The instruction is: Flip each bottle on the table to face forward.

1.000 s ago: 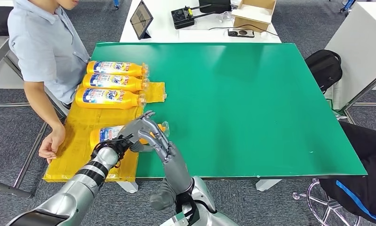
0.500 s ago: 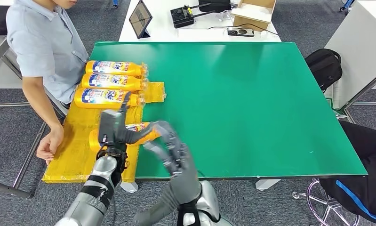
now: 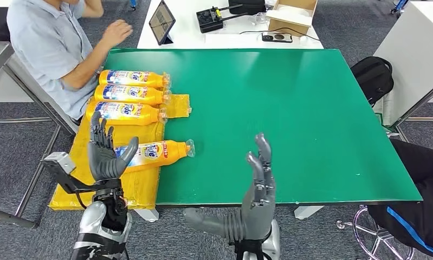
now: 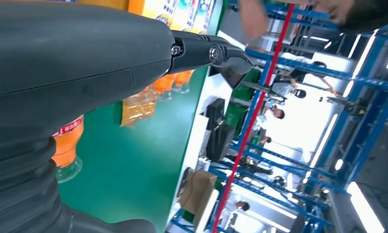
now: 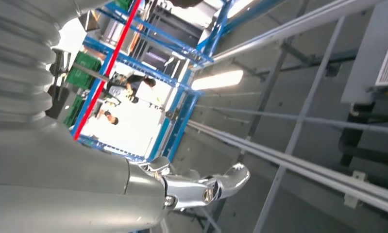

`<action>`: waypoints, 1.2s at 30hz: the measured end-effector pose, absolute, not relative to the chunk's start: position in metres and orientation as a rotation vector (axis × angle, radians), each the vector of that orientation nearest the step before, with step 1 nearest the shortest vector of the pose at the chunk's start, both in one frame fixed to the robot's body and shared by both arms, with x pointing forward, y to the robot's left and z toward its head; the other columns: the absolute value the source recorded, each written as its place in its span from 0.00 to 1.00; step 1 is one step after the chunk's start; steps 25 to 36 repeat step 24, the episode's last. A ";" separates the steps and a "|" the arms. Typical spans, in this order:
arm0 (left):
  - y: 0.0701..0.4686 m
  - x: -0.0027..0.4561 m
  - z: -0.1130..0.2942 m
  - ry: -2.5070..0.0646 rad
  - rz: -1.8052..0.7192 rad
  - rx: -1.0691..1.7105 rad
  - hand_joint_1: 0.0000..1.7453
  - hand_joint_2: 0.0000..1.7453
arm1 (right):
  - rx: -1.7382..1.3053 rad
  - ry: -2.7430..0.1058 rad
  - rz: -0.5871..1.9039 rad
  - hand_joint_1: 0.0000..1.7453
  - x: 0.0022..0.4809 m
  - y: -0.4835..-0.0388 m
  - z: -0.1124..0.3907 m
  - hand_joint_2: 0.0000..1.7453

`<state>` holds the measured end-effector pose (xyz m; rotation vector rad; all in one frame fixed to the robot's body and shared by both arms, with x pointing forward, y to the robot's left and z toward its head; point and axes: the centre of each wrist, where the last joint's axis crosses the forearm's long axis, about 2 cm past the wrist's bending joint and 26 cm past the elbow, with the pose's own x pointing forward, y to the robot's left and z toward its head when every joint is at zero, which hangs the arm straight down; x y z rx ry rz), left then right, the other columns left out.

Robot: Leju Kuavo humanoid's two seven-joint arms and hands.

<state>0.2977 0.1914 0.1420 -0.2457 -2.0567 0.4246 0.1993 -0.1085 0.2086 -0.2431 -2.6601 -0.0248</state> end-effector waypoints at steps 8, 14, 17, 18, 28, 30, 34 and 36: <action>0.193 0.291 0.139 -2.064 0.289 -0.074 0.00 1.00 | -0.287 -2.632 -0.120 0.00 0.194 -0.120 0.213 1.00; 0.182 0.287 0.132 -2.040 0.033 0.080 0.00 1.00 | -0.333 -2.579 -0.191 0.00 0.189 -0.133 0.209 1.00; 0.176 0.284 0.127 -2.020 -0.070 0.116 0.00 1.00 | -0.347 -2.531 -0.266 0.00 0.190 -0.141 0.208 1.00; 0.175 0.283 0.126 -2.015 -0.103 0.132 0.00 1.00 | -0.342 -2.506 -0.304 0.00 0.190 -0.144 0.206 1.00; 0.170 0.266 0.114 -1.969 -0.182 0.135 0.00 1.00 | -0.356 -2.335 -0.552 0.00 0.197 -0.168 0.196 1.00; 0.170 0.266 0.114 -1.969 -0.182 0.135 0.00 1.00 | -0.356 -2.335 -0.552 0.00 0.197 -0.168 0.196 1.00; 0.170 0.266 0.114 -1.969 -0.182 0.135 0.00 1.00 | -0.356 -2.335 -0.552 0.00 0.197 -0.168 0.196 1.00; 0.170 0.266 0.114 -1.969 -0.182 0.135 0.00 1.00 | -0.356 -2.335 -0.552 0.00 0.197 -0.168 0.196 1.00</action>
